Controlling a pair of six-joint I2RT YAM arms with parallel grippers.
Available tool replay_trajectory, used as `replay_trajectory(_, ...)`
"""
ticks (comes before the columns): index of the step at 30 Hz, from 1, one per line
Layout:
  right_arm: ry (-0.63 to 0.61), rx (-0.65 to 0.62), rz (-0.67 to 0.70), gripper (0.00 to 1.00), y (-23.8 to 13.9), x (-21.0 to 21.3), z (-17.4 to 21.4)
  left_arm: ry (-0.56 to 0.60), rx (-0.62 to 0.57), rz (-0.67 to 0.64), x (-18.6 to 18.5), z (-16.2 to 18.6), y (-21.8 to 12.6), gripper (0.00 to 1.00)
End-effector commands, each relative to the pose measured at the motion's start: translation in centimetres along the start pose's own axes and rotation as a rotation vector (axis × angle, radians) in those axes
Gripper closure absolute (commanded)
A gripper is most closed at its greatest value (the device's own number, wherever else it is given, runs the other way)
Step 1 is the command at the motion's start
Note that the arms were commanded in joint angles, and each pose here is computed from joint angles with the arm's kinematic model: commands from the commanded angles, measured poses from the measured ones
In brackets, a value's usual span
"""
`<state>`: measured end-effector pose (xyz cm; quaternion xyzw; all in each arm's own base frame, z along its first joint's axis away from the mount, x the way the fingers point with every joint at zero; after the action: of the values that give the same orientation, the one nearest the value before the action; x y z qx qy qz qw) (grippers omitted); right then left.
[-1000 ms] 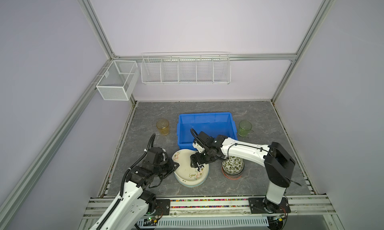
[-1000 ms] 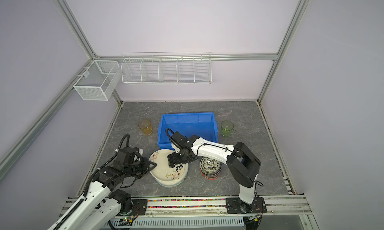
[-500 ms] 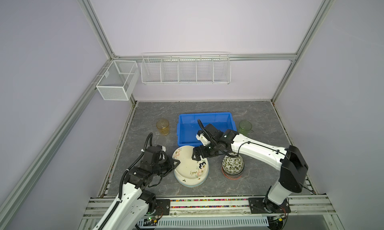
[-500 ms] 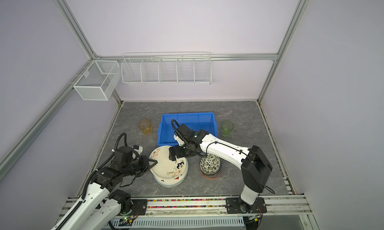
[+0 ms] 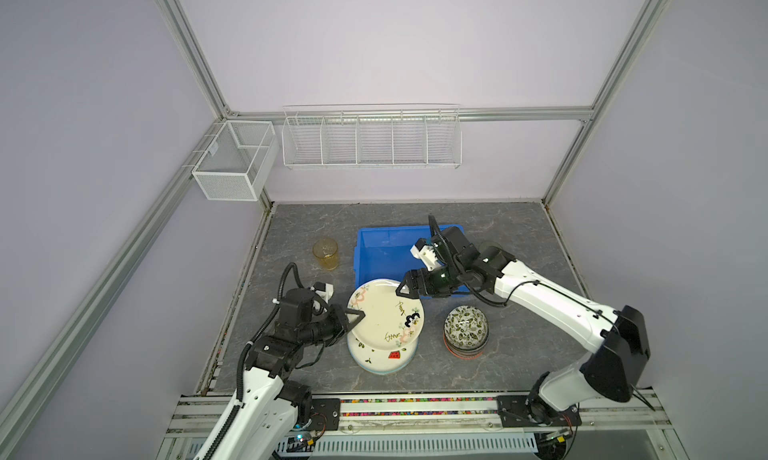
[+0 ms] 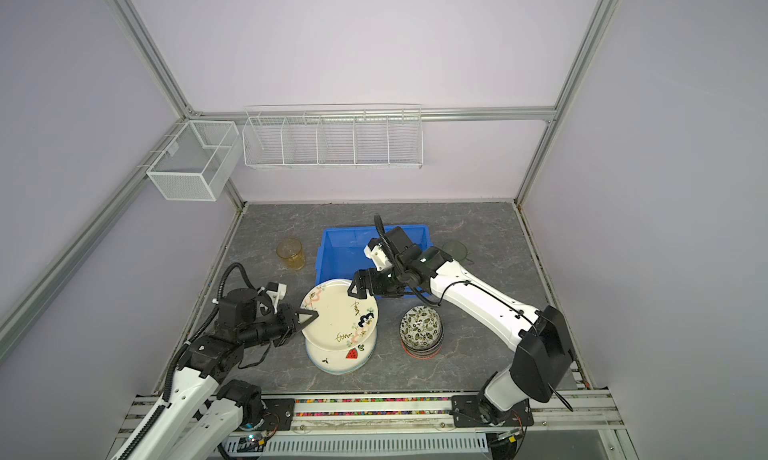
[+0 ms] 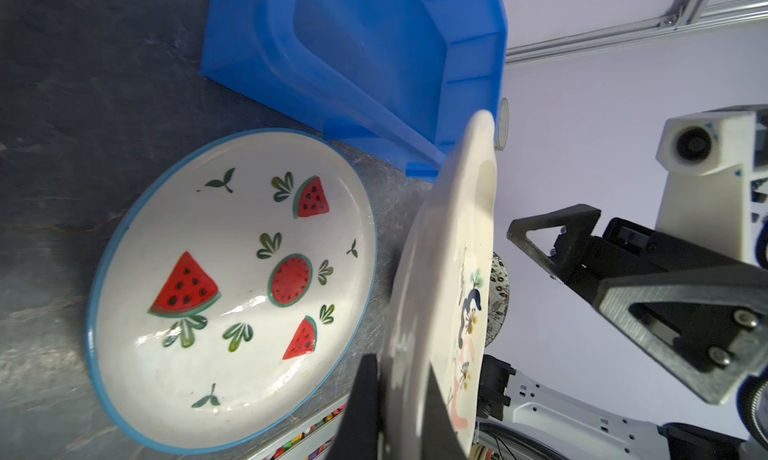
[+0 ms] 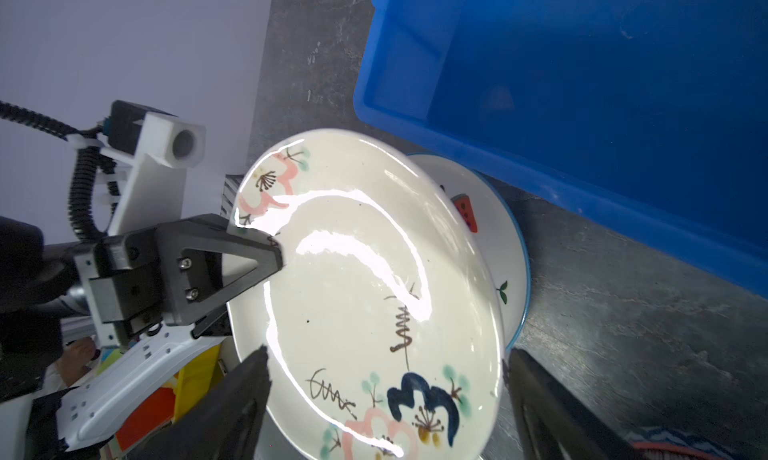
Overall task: Place the mixed dishes into the plastic bin
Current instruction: 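Grasp the raised flower plate rim with the left gripper while right gripper holds it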
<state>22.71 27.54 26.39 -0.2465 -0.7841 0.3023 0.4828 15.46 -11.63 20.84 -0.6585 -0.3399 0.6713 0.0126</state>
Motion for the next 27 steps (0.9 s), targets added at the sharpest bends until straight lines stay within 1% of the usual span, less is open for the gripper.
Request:
replay_trajectory(1, 0.006, -0.006, -0.03, 0.07, -2.6, -0.4, 0.6, 0.104, 0.01, 0.175, -3.5, -0.4, -0.7, 1.0)
replay_trajectory(5, 0.037, -0.026, -0.031, 0.05, -4.5, -1.8, 0.7, 0.124, 0.026, 0.227, -4.6, -0.8, -0.5, 1.0)
replay_trajectory(11, 0.085, -0.046, -0.118, 0.02, -5.6, -2.8, 0.9, 0.15, 0.045, 0.354, -6.9, -1.6, -0.3, 1.0)
replay_trajectory(14, 0.089, -0.043, -0.15, 0.0, -5.8, -2.9, 1.0, 0.177, 0.049, 0.38, -7.8, -2.0, -0.3, 1.0)
replay_trajectory(20, 0.086, -0.046, -0.213, 0.05, -6.0, -2.4, 0.9, 0.194, 0.068, 0.386, -8.3, -2.6, 0.5, 1.0)
replay_trajectory(25, 0.096, -0.076, -0.299, 0.14, -6.1, -1.8, 0.5, 0.218, 0.074, 0.4, -9.0, -2.8, 1.0, 1.0)
replay_trajectory(27, 0.102, -0.078, -0.301, 0.19, -6.1, -1.8, 0.5, 0.224, 0.083, 0.408, -9.2, -2.9, 1.6, 1.0)
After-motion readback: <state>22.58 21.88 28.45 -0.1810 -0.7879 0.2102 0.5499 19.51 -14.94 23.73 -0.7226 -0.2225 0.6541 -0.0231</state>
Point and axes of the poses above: each gripper's point midway between its finger pads, its own y axis out along the fingers, its own x axis along the line the jaws close on, z = x × y, the point moved 7 cm from there along -y, back along the fingers, and after that the axes turned 4 degrees about -y, right-handed, at the moved point
